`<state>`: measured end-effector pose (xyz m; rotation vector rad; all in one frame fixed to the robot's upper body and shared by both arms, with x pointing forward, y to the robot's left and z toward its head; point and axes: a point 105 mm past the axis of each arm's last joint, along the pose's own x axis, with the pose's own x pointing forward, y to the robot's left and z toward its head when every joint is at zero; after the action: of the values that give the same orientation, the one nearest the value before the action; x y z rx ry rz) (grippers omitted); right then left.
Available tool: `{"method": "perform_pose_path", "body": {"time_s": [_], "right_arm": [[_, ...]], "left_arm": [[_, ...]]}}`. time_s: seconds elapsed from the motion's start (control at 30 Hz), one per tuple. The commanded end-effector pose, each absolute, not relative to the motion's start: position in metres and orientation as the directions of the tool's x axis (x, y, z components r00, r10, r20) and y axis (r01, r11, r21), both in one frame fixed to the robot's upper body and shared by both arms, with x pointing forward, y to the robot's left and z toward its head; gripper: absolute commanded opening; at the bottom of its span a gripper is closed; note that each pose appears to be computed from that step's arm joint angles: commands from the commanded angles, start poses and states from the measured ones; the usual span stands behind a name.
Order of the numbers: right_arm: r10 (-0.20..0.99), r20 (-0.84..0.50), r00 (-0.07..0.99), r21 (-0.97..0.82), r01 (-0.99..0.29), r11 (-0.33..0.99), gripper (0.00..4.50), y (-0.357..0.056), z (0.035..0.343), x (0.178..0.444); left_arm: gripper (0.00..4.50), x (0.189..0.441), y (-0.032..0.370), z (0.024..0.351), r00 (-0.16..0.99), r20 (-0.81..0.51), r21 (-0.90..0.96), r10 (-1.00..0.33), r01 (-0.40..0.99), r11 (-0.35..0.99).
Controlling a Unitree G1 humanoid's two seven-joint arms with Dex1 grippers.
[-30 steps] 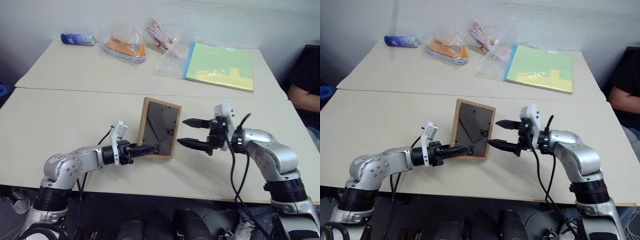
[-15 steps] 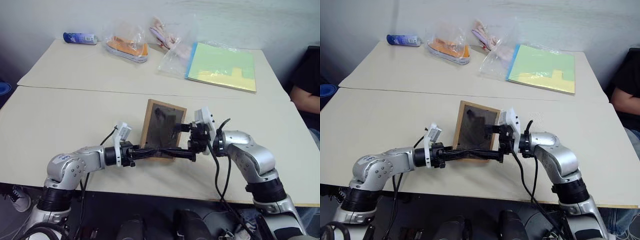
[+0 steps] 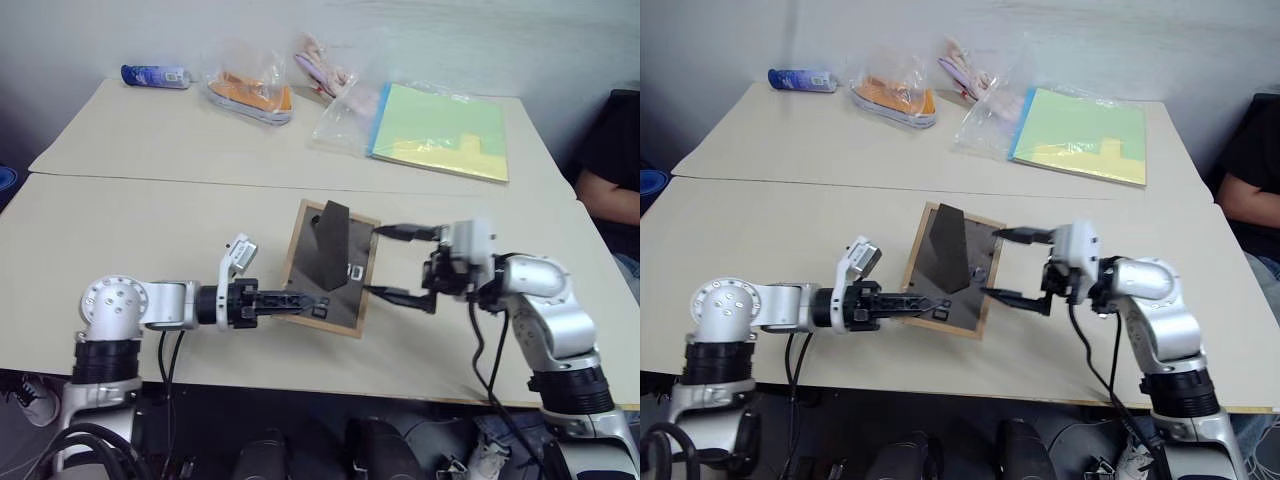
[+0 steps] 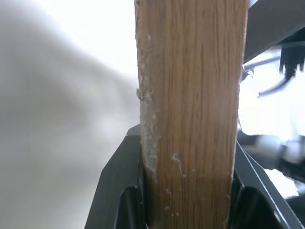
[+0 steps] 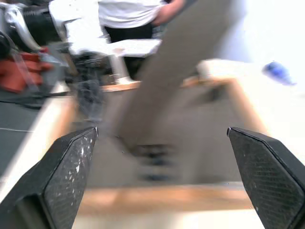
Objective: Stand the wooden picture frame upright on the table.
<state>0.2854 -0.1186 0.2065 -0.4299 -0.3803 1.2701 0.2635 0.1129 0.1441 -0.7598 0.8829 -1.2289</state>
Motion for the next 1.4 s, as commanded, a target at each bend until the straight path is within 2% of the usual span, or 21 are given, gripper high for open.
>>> {"method": "perform_pose_path", "body": {"time_s": [0.03,0.13,0.23,0.27,0.43,0.5,0.6,0.77,0.83,0.9,0.97,1.13,1.23,1.3,1.37,1.4], "right_arm": [[0.968,0.02,0.249,-0.722,-0.666,0.187,4.48,-0.127,0.215,0.28],[0.972,-0.046,0.231,-0.827,-0.554,0.092,4.48,-0.121,0.201,0.281],[0.963,-0.09,0.252,-0.9,-0.435,0.03,4.48,-0.113,0.182,0.289],[0.958,-0.093,0.273,-0.934,-0.357,0.011,4.48,-0.11,0.179,0.293],[0.956,-0.026,0.291,-0.989,-0.147,0.018,4.48,-0.092,0.175,0.301],[0.955,0.008,0.297,-0.986,-0.158,0.058,4.48,-0.089,0.173,0.305],[0.942,0.056,0.331,-0.99,-0.102,0.095,3.87,-0.093,0.174,0.308],[0.924,0.093,0.371,-0.989,-0.07,0.128,2.17,-0.101,0.171,0.314],[0.92,0.117,0.375,-0.986,-0.065,0.152,1.6,-0.1,0.172,0.315],[0.914,0.141,0.381,-0.982,-0.065,0.179,1.56,-0.098,0.173,0.317],[0.909,0.165,0.384,-0.977,-0.061,0.203,1.35,-0.098,0.176,0.318],[0.903,0.215,0.372,-0.957,-0.105,0.271,1.29,-0.096,0.182,0.317],[0.901,0.226,0.369,-0.937,-0.169,0.305,1.29,-0.096,0.182,0.317],[0.892,0.245,0.381,-0.896,-0.263,0.358,1.29,-0.097,0.182,0.319],[0.884,0.256,0.391,-0.783,-0.452,0.427,1.28,-0.097,0.179,0.32],[0.869,0.29,0.4,-0.673,-0.56,0.482,1.28,-0.097,0.182,0.321]], "left_arm": [[1.29,0.258,0.113,0.158,0.026,-0.067,-0.915,-0.997,0.398,0.072],[1.29,0.262,0.114,0.163,0.009,-0.045,-0.938,-0.999,0.342,0.045],[1.29,0.263,0.111,0.172,-0.024,-0.002,-0.952,-1.0,0.307,-0.005],[1.29,0.261,0.11,0.173,-0.04,-0.005,-0.955,-0.999,0.298,-0.007],[1.29,0.256,0.104,0.177,-0.087,0.004,-0.965,-0.996,0.261,-0.027],[1.29,0.256,0.103,0.178,-0.092,0.016,-0.966,-0.996,0.254,-0.04],[1.29,0.255,0.104,0.179,-0.092,0.019,-0.965,-0.996,0.258,-0.042],[1.29,0.257,0.106,0.183,-0.078,0.035,-0.96,-0.996,0.274,-0.055],[1.29,0.262,0.106,0.183,-0.045,0.031,-0.955,-0.999,0.294,-0.042],[2.04,0.266,0.106,0.19,0.011,0.041,-0.932,-0.999,0.361,-0.034],[2.56,0.266,0.11,0.2,0.071,0.052,-0.894,-0.996,0.449,-0.015],[4.13,0.271,0.143,0.211,0.294,0.044,-0.834,-0.955,0.537,0.127],[4.17,0.272,0.174,0.225,0.431,0.057,-0.779,-0.9,0.583,0.23],[4.17,0.274,0.193,0.236,0.512,0.08,-0.697,-0.855,0.642,0.319],[4.17,0.268,0.201,0.243,0.52,0.101,-0.587,-0.848,0.72,0.371],[4.17,0.266,0.203,0.239,0.524,0.069,-0.518,-0.849,0.746,0.419]]}}
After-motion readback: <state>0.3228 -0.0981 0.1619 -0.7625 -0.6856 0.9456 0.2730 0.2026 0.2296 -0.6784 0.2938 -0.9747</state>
